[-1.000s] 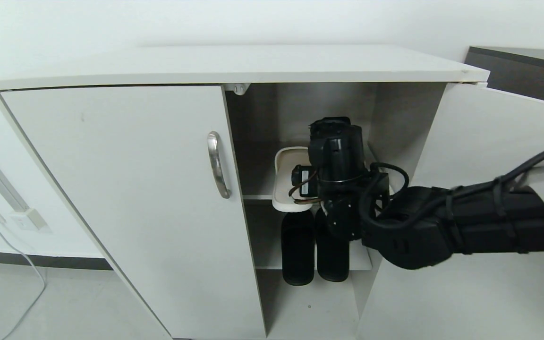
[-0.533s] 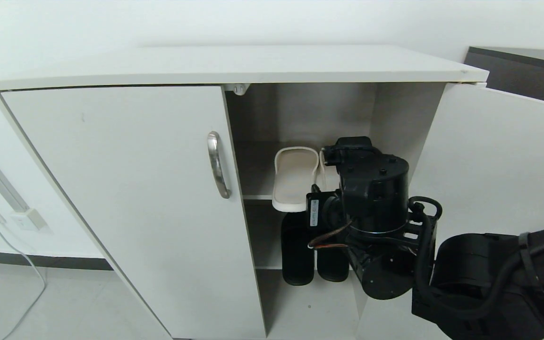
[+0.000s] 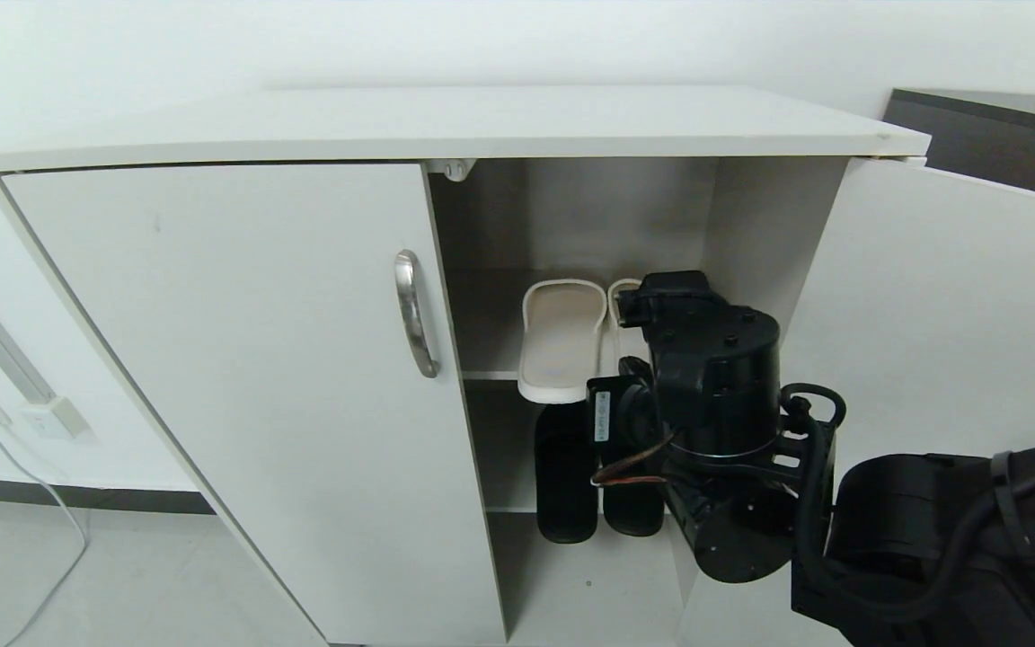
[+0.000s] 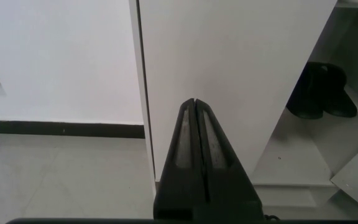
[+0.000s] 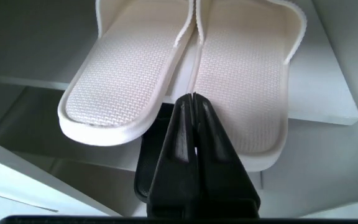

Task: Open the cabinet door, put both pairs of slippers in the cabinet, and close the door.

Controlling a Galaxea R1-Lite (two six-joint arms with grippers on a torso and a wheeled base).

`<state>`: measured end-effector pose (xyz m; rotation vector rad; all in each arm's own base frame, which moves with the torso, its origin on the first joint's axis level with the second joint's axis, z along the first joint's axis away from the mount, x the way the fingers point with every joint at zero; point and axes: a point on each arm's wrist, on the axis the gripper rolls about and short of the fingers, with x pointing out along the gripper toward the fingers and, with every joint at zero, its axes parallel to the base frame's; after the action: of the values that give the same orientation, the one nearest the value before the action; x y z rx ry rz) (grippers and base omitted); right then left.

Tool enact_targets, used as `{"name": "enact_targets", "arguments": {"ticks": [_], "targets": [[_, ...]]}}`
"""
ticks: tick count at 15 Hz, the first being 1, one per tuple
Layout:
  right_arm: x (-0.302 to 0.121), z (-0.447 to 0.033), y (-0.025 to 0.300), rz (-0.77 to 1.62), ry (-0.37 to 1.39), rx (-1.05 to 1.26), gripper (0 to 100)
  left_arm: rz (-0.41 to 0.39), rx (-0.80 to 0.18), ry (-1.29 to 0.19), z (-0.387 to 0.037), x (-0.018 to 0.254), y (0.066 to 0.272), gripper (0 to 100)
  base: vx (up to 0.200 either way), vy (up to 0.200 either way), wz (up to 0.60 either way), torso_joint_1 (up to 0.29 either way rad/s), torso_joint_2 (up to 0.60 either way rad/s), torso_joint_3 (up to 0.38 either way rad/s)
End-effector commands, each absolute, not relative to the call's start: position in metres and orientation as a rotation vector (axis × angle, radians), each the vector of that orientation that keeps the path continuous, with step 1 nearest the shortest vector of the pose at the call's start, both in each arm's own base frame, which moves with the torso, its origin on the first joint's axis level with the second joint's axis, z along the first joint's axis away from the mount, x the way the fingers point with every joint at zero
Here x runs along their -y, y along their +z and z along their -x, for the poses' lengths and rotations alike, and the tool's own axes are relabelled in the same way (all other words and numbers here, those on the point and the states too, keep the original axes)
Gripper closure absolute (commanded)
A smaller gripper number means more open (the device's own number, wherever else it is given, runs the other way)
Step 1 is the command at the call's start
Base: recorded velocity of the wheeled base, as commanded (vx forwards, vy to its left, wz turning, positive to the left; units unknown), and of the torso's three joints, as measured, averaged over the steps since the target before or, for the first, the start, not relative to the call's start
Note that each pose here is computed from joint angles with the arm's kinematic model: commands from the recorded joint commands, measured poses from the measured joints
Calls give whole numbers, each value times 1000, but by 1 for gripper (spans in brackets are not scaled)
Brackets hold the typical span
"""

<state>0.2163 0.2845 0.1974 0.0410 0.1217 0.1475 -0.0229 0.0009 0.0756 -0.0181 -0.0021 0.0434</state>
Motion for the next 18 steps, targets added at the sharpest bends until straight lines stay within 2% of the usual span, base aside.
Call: {"name": "enact_targets", "arguments": {"ticks": [1,3,18], "targets": [[-284,-216,195,-35,147,-126,100,18,2,44,23,-1,76,100,0,0,0,0,0,0],[-284,-216,195,-35,146,-125,100,17,2,44,23,-1,76,100,0,0,0,0,0,0],[-283,-215,190,-43,184,-133,100,17,2,44,23,-1,76,100,-200,0,0,0,4,1]]}}
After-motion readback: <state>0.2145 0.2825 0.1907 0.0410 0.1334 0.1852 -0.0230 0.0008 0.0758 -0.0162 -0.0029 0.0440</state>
